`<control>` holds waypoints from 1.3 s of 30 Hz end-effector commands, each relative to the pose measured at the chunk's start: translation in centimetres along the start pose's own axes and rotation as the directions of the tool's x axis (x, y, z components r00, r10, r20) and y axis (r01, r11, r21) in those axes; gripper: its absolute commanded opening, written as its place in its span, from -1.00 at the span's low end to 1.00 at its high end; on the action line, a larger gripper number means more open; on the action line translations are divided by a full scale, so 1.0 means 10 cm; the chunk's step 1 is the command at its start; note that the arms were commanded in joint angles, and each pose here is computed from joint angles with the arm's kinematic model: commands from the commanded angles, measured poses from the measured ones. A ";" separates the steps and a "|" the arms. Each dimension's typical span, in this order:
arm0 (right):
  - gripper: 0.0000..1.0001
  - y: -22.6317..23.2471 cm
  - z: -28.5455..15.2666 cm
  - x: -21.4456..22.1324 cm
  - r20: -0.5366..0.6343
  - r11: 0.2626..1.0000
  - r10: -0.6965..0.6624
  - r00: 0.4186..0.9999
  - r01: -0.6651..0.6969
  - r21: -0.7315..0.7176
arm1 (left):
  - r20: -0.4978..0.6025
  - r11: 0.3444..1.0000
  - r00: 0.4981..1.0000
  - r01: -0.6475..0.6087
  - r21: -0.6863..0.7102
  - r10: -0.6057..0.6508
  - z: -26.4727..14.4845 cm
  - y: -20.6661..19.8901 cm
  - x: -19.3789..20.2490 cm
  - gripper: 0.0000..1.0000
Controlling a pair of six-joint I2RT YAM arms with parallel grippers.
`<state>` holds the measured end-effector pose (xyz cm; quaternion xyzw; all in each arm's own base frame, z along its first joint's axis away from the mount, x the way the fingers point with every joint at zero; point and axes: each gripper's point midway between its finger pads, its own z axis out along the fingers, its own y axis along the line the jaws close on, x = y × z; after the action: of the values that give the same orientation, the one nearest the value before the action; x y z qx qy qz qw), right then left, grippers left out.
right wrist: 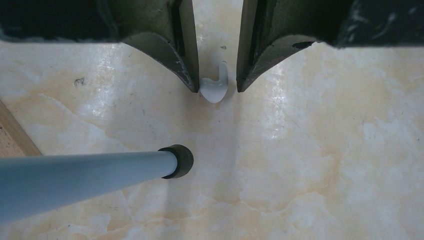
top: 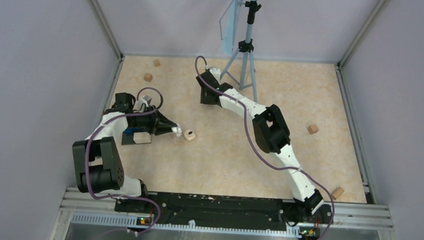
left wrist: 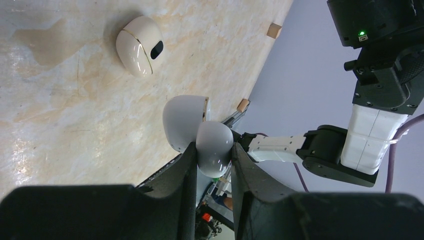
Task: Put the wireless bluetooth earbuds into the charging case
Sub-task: Move the right earbud to the center of the board.
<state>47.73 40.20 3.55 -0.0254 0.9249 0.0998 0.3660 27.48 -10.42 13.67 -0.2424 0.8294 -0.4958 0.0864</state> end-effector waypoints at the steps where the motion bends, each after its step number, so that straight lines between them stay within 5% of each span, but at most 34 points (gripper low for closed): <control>1: -0.33 -0.14 0.20 0.20 -0.053 0.999 -0.018 0.998 0.020 0.026 | 0.015 0.999 0.999 -0.044 0.025 0.044 -0.03 -0.06 -0.03 -1.00; 8: -0.34 -0.12 0.26 0.20 -0.062 0.999 -0.043 0.997 0.045 0.027 | 0.013 0.999 0.999 -0.043 0.020 0.043 -0.03 -0.05 -0.02 -1.00; 21: -0.75 -0.14 -0.01 0.04 -0.013 0.999 -0.038 0.999 0.038 0.003 | 0.010 0.999 0.999 -0.041 0.018 0.041 -0.02 -0.02 -0.02 -1.00; 39: -0.82 -1.04 -1.25 0.79 -0.051 0.995 0.092 0.994 -0.090 0.049 | 0.016 0.998 0.998 -0.056 0.016 0.055 -0.01 0.01 0.04 -1.00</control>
<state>36.38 29.64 2.76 -0.0131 0.9454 0.0766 0.3166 26.84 -10.50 12.86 -0.2449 0.8315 -0.4924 0.0786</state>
